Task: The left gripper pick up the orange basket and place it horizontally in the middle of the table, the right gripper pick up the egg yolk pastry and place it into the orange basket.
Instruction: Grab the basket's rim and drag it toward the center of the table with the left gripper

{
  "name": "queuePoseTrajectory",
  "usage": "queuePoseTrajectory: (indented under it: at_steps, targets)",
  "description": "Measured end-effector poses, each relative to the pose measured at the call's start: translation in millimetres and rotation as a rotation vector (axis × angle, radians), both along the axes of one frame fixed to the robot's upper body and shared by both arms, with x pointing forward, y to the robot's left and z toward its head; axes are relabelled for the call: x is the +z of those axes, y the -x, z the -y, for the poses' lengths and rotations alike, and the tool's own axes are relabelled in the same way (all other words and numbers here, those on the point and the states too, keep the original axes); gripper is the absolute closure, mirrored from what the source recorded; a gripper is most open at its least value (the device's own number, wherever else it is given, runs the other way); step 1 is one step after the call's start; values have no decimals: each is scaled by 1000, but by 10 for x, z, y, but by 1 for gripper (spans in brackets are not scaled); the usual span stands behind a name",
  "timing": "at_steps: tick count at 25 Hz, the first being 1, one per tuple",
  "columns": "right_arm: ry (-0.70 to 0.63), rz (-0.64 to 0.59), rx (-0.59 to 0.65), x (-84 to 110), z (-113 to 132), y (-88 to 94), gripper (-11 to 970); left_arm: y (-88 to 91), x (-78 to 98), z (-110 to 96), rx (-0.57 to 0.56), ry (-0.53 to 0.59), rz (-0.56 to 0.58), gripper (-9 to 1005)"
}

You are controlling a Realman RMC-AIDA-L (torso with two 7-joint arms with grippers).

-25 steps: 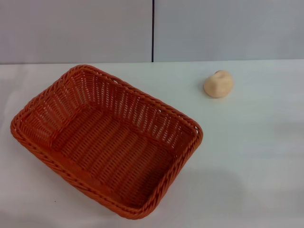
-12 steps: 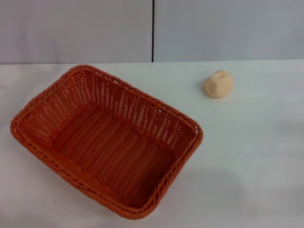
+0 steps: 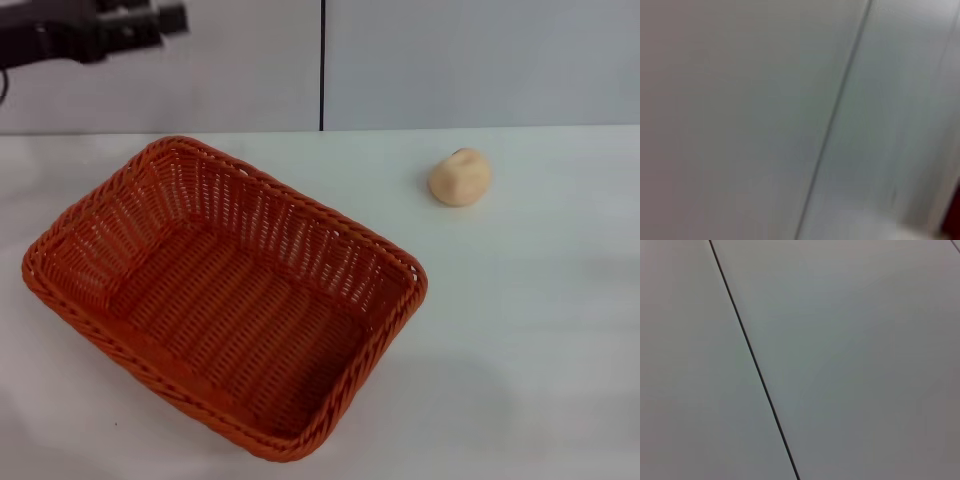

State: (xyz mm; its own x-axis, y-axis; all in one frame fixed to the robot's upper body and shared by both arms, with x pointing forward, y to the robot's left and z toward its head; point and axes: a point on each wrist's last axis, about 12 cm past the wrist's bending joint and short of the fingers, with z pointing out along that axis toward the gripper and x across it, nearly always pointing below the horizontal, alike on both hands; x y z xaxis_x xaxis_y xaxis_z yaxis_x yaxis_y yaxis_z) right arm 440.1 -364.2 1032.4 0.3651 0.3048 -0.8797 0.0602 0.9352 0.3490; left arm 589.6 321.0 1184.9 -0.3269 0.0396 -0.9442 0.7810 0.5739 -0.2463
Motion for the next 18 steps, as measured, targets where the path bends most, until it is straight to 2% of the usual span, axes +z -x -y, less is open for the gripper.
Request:
queuePoseTrajectory:
  at_steps: [1, 5, 7, 9, 11, 14, 15, 18]
  targets:
    - [0, -2, 1, 0, 0, -7, 428, -24, 15, 34, -7, -40, -15, 250]
    - [-1, -3, 1, -1, 0, -9, 430, -24, 15, 34, -7, -40, -15, 256]
    - [-1, -3, 1, -1, 0, -10, 430, -134, 73, 189, -45, -224, -38, 259]
    - [-2, -3, 1, -2, -1, -10, 431, -134, 73, 189, -45, -224, -38, 262]
    - [-3, -3, 1, -3, -4, -11, 432, -194, 72, 316, -88, -321, -35, 265]
    - [-7, -5, 2, -8, -12, -10, 433, -213, 68, 354, -98, -354, -33, 270]
    - [-8, -6, 2, -11, -14, -9, 433, -249, 60, 404, -105, -409, -37, 271]
    - [-13, -12, 4, -21, -26, -6, 434, -289, 57, 443, -101, -458, -37, 276]
